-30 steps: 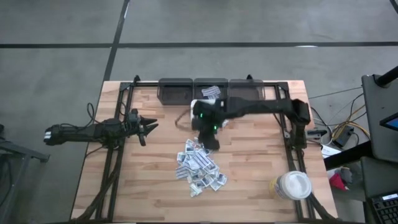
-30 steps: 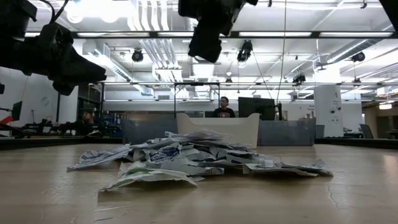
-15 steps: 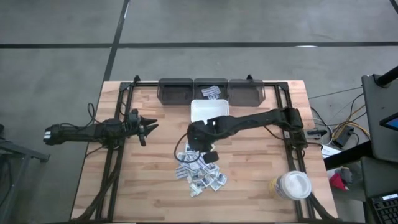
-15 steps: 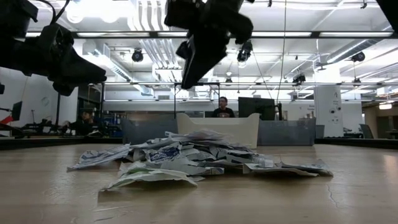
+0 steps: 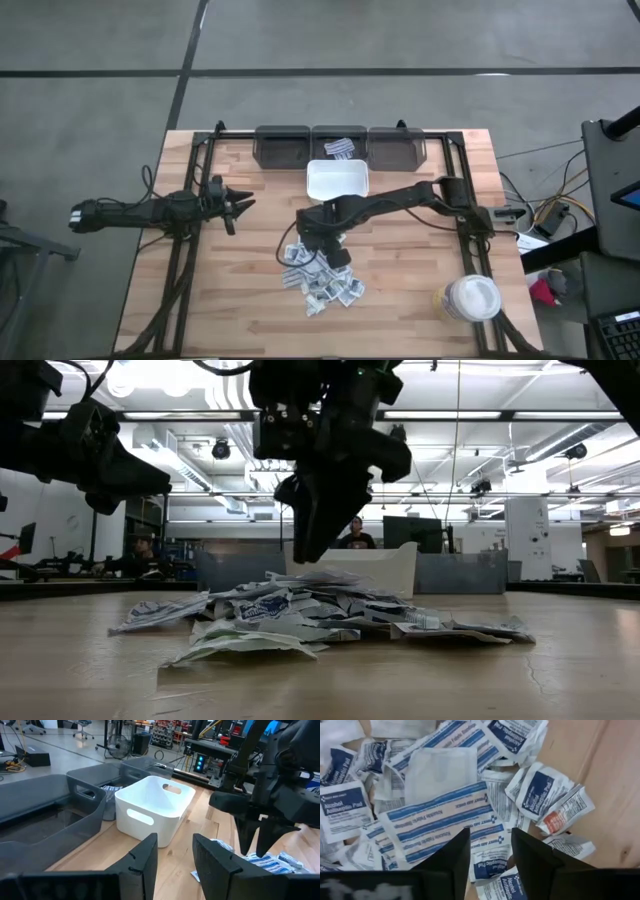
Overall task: Pick & Place First Aid Supplies
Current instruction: Put the blue bandage into the middle black bin
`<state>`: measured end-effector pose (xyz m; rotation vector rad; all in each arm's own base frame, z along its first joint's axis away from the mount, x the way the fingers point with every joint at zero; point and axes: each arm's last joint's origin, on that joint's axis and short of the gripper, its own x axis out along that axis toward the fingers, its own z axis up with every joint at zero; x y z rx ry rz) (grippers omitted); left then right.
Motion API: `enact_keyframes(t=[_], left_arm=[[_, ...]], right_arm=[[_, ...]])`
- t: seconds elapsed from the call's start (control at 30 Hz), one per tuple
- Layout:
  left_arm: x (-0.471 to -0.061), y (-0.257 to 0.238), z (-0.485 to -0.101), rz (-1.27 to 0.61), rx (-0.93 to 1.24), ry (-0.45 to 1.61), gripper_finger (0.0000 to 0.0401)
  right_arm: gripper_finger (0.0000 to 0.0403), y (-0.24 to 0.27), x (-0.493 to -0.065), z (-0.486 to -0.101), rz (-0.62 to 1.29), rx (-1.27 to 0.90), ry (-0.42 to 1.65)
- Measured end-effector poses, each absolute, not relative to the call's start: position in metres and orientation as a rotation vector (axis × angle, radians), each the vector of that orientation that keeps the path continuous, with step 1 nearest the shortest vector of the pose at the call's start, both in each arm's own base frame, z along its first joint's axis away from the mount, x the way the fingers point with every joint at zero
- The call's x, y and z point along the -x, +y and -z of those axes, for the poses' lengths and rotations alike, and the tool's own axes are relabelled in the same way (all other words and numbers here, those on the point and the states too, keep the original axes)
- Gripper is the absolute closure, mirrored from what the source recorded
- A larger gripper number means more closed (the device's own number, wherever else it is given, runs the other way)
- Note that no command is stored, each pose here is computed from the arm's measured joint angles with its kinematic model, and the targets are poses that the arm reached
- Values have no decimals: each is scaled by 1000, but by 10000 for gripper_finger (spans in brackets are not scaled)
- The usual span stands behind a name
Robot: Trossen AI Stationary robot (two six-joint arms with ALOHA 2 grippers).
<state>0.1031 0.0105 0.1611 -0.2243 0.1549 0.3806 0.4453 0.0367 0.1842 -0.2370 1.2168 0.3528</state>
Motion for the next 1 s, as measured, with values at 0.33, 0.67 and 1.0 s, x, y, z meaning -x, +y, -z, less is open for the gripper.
enact_keyframes(t=[0.33, 0.67, 1.0], left_arm=[[-103, 10, -161, -381, 223, 161, 277], [-104, 10, -161, -382, 223, 163, 277], [-104, 10, -160, -382, 222, 167, 277]], right_arm=[[246, 20, -447, -182, -361, 210, 1211], [246, 11, -449, -176, -417, 129, 1205], [247, 11, -449, -172, -432, 110, 1216]])
